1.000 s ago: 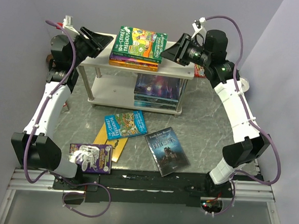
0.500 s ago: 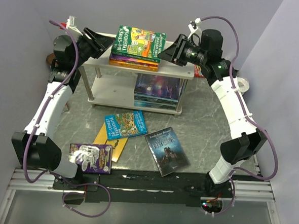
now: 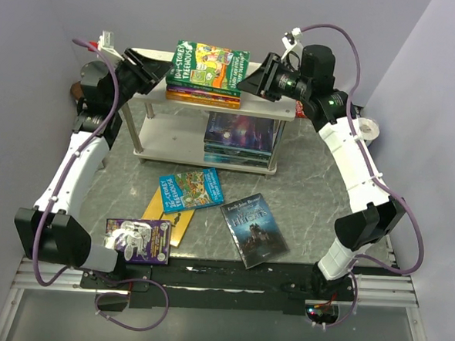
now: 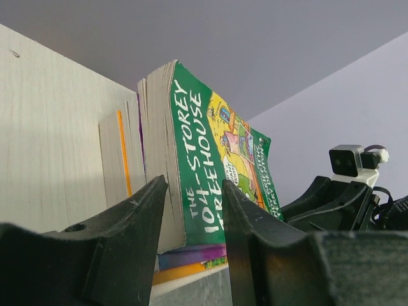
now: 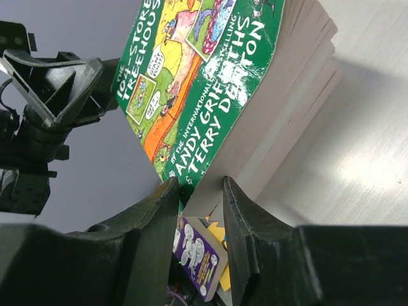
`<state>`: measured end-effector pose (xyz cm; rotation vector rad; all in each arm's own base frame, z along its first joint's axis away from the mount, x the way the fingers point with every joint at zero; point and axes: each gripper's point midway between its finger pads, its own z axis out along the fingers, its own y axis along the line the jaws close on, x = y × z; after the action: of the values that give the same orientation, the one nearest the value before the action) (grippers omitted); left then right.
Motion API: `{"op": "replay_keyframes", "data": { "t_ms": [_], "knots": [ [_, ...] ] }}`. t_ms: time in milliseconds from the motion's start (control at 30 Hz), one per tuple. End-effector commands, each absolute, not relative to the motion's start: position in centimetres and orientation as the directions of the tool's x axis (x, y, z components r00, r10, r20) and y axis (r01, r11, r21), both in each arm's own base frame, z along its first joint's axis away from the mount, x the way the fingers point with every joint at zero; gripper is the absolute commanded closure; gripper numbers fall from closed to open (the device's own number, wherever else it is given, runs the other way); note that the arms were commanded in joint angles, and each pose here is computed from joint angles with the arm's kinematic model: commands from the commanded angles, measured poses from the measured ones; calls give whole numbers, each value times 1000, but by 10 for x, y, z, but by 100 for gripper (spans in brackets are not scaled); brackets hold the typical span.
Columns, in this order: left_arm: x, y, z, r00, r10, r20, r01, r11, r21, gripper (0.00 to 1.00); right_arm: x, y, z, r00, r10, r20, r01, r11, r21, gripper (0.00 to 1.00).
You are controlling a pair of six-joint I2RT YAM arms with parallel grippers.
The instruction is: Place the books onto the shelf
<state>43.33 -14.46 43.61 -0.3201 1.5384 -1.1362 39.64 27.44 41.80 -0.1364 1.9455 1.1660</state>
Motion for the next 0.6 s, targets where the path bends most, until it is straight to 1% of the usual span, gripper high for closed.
{"op": "replay_keyframes", "data": {
  "t_ms": [0, 367, 567],
  "knots": [
    [407, -157, 456, -331, -702, -631, 449, 471, -759, 54, 384, 288, 436, -613, 291, -735, -537, 528, 657, 60],
    [403, -159, 455, -338, -702, -627, 452, 463, -762, 55, 382, 283, 431, -613, 295, -733, -522, 545, 656, 60],
    [402, -161, 456, -340, -700, -628, 457, 460, -761, 55, 379, 285, 433, -614, 299, -730, -527, 534, 662, 60]
  ]
}}
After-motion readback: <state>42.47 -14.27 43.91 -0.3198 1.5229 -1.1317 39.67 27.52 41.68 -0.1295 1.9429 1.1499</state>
